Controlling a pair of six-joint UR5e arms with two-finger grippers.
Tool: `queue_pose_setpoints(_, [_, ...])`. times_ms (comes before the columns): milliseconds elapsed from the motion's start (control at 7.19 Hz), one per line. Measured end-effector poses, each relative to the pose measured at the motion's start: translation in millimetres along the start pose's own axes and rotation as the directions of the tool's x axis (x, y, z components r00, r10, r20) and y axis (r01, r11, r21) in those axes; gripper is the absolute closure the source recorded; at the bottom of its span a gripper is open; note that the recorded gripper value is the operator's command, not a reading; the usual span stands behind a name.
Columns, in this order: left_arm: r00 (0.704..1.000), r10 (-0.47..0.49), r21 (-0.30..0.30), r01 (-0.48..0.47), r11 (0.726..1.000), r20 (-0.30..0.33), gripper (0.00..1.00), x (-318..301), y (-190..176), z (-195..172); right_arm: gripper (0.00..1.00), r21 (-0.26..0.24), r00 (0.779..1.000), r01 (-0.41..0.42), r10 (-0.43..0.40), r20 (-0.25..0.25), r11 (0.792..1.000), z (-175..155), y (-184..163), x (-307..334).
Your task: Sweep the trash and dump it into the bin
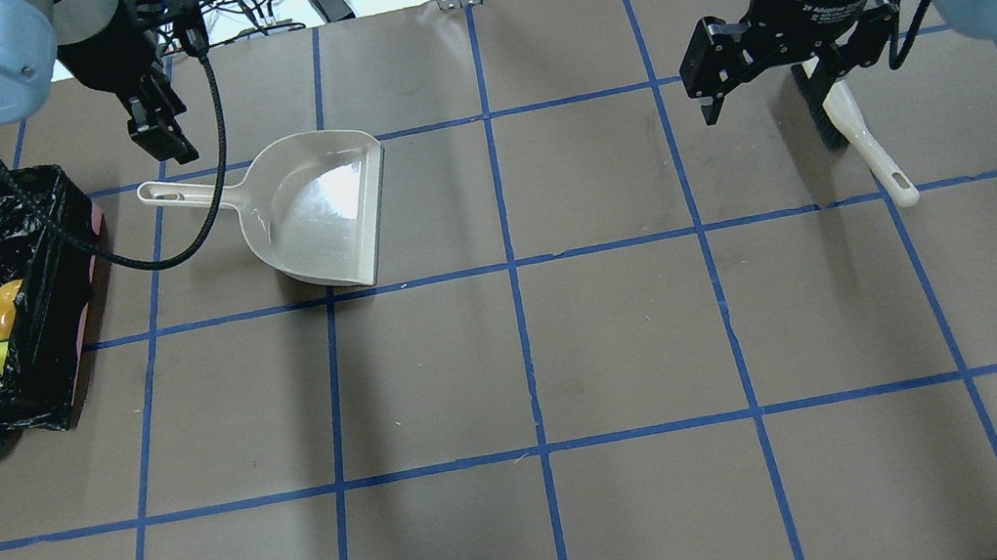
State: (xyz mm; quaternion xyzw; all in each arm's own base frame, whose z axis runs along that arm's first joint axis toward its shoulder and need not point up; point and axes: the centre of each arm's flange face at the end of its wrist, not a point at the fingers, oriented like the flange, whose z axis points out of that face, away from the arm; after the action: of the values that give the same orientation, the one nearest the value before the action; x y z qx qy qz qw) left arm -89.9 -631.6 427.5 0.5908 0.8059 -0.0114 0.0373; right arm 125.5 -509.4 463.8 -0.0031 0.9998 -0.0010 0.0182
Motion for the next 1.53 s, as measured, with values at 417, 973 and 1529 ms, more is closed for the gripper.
queue_pose_setpoints(417, [0.917,-0.397,-0.004,0.397,0.918,-0.036,0.30,59,2,-67,0.00,0.000,1.000,0.000,0.000,-0.002,1.000,0,0,0])
queue_pose_setpoints(973, [0.563,-0.819,-0.037,0.821,0.569,-0.108,0.30,117,12,-106,0.00,0.000,1.000,0.000,0.000,-0.002,1.000,0,0,0])
queue_pose_setpoints(1529, [0.353,-0.930,-0.051,0.932,0.359,-0.099,0.11,138,24,-107,0.00,0.000,1.000,0.000,0.000,-0.003,1.000,0,0,0])
